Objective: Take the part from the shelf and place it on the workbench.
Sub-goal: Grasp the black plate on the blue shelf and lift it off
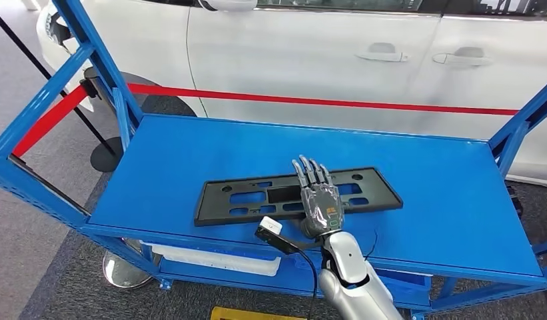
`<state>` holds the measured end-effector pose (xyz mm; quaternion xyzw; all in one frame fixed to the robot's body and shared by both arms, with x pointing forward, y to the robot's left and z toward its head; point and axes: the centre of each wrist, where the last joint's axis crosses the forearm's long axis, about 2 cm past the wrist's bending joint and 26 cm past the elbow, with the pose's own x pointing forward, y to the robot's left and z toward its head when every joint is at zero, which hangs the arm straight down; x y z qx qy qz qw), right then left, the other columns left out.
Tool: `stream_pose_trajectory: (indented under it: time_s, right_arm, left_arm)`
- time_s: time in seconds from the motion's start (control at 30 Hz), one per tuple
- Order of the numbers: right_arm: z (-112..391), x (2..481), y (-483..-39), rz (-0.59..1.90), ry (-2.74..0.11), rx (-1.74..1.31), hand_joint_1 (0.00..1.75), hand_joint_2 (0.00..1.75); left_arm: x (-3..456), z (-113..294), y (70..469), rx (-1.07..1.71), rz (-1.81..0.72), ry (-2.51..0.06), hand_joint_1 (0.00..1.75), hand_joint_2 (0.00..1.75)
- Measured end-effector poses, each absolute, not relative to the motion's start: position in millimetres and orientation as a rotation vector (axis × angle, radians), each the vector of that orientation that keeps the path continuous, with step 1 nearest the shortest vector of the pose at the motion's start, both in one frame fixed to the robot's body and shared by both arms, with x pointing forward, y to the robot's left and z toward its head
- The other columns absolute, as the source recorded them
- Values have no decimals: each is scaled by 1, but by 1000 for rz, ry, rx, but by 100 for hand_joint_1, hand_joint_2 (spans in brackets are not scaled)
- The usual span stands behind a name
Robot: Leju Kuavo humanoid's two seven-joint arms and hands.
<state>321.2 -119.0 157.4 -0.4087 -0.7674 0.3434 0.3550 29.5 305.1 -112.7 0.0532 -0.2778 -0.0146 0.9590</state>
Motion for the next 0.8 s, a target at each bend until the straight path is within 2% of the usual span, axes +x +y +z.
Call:
stream_pose_trajectory:
  time_s: [0.8]
  right_arm:
    - [160, 347, -145, 1091, -1866, -1264, 0, 175]
  left_arm:
    - [27, -113, 306, 104, -67, -551, 0, 0]
